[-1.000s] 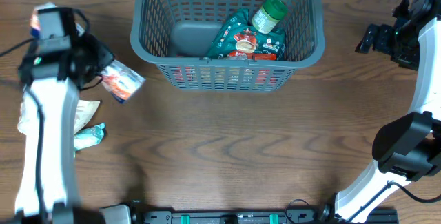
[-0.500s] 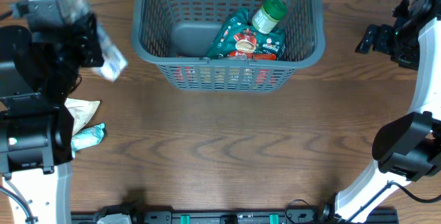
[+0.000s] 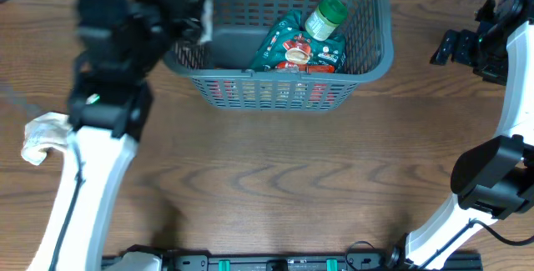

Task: Pack container
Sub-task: 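Lift the tissue pack with the left gripper and drop it into the basket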

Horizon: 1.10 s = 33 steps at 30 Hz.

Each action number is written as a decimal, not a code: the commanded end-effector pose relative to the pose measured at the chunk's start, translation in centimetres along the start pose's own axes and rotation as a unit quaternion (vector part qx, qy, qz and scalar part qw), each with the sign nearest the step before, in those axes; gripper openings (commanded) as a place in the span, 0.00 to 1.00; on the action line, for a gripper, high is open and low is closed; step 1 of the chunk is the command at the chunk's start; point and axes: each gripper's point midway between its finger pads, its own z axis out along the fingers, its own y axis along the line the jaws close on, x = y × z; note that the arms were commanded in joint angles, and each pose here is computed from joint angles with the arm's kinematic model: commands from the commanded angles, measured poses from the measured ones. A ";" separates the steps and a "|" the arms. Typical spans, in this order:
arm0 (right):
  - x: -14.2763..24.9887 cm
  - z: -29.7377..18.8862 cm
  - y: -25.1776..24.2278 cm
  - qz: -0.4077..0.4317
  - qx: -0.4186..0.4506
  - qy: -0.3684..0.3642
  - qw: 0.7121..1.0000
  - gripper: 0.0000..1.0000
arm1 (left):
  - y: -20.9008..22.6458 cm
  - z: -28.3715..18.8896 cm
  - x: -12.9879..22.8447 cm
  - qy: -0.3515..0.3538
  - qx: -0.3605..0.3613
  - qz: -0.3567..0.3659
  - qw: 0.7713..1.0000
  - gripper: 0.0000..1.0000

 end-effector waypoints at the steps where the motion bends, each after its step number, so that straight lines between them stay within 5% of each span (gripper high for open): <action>1: 0.0 -0.1 0.0 -0.005 -0.002 -0.001 1.000 0.99 | -2.3 2.4 0.0 -0.011 0.032 0.097 0.995 0.06; 19: 0.6 -0.1 0.0 -0.005 -0.002 0.012 1.000 0.99 | -6.5 11.7 18.7 0.194 0.107 0.119 0.968 0.06; 33: 0.7 -0.1 0.0 -0.005 -0.003 0.014 1.000 0.99 | -7.3 11.6 21.8 0.237 0.121 0.107 0.958 0.17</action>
